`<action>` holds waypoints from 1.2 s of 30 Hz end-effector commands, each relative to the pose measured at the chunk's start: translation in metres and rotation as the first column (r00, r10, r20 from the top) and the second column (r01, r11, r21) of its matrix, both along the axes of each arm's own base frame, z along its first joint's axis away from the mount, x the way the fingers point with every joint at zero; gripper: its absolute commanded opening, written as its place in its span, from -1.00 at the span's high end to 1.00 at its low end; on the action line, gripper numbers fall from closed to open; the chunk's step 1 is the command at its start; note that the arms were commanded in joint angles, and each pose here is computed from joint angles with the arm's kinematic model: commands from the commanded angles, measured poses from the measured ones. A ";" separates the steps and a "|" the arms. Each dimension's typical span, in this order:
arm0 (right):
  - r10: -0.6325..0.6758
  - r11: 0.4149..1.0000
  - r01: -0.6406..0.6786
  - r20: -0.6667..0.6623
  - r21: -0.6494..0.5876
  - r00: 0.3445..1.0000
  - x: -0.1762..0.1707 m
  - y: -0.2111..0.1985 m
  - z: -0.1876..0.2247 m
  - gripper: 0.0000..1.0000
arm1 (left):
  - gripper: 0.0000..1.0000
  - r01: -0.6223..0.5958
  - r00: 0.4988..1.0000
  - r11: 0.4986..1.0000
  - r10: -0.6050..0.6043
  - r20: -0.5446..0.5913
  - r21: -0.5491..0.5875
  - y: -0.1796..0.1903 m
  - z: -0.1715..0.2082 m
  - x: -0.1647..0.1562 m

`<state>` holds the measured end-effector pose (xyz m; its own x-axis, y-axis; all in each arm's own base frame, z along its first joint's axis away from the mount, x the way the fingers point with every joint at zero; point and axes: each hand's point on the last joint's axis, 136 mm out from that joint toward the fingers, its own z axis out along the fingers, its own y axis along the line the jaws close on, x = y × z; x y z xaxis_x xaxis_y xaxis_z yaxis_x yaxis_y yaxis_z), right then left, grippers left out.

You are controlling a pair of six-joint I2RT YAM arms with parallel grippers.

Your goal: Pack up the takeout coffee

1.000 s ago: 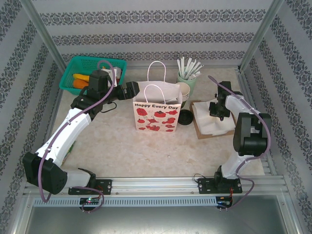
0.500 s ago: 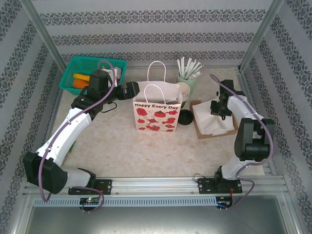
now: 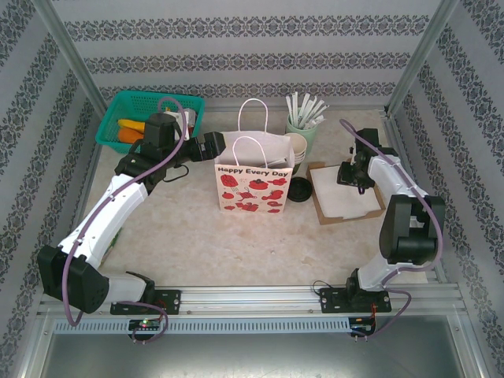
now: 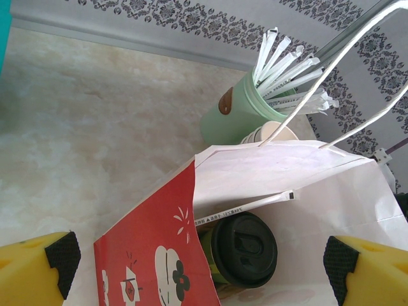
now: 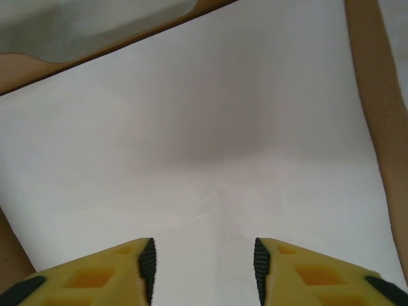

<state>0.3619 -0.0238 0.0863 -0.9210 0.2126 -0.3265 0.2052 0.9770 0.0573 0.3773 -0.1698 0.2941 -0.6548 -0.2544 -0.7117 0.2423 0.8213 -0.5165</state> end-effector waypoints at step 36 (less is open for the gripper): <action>0.102 0.994 -0.102 -0.020 -0.029 0.995 0.065 0.052 -0.022 0.82 | -0.99 -0.007 1.000 1.000 0.007 0.014 0.012 0.003 0.001 -0.001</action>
